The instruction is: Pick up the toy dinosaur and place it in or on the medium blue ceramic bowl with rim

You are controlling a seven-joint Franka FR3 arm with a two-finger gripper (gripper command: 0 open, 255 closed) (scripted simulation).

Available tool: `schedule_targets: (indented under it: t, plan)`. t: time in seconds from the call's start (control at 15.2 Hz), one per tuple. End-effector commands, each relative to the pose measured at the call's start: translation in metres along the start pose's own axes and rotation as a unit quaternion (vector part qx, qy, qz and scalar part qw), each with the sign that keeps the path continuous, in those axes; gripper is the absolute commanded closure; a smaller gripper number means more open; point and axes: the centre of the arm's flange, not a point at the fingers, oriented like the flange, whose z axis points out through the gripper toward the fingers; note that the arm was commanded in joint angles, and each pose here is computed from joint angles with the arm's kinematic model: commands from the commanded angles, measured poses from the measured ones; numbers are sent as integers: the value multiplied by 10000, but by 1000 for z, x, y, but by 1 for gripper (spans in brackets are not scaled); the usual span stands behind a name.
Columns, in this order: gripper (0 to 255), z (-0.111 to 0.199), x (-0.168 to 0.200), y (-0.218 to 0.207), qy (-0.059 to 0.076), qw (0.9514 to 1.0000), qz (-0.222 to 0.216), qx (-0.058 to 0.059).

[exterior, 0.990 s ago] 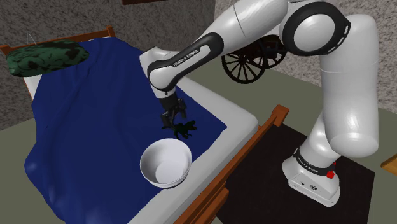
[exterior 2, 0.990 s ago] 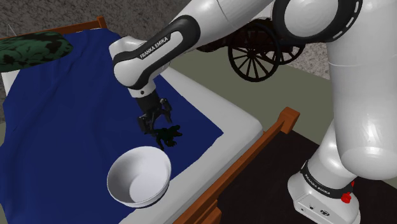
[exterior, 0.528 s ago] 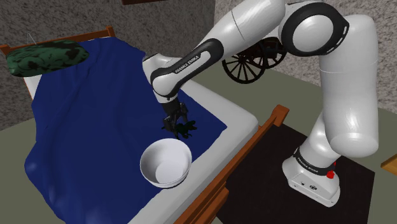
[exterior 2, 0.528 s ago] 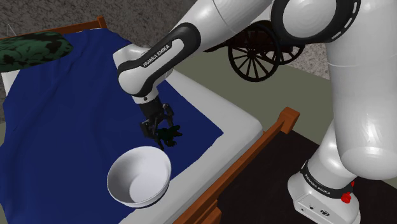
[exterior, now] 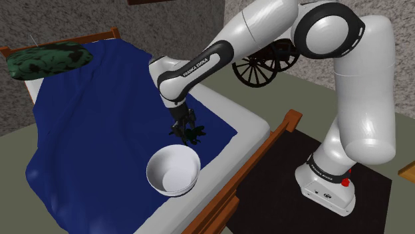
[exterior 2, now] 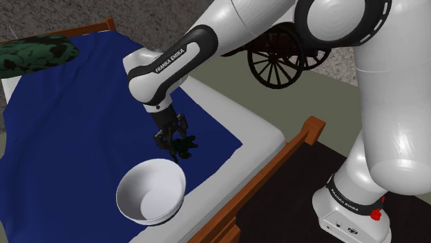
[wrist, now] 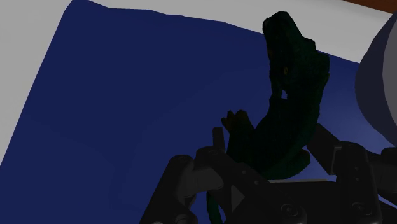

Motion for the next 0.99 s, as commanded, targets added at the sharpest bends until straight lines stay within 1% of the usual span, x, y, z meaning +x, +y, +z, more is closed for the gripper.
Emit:
schedule_targets:
  t: [0.0,0.33,0.92]
  plan:
    - [255,0,0,0,1,10000,0,0]
    - [255,0,0,0,1,10000,1,0]
    - [255,-44,-17,-3,1,10000,1,0]
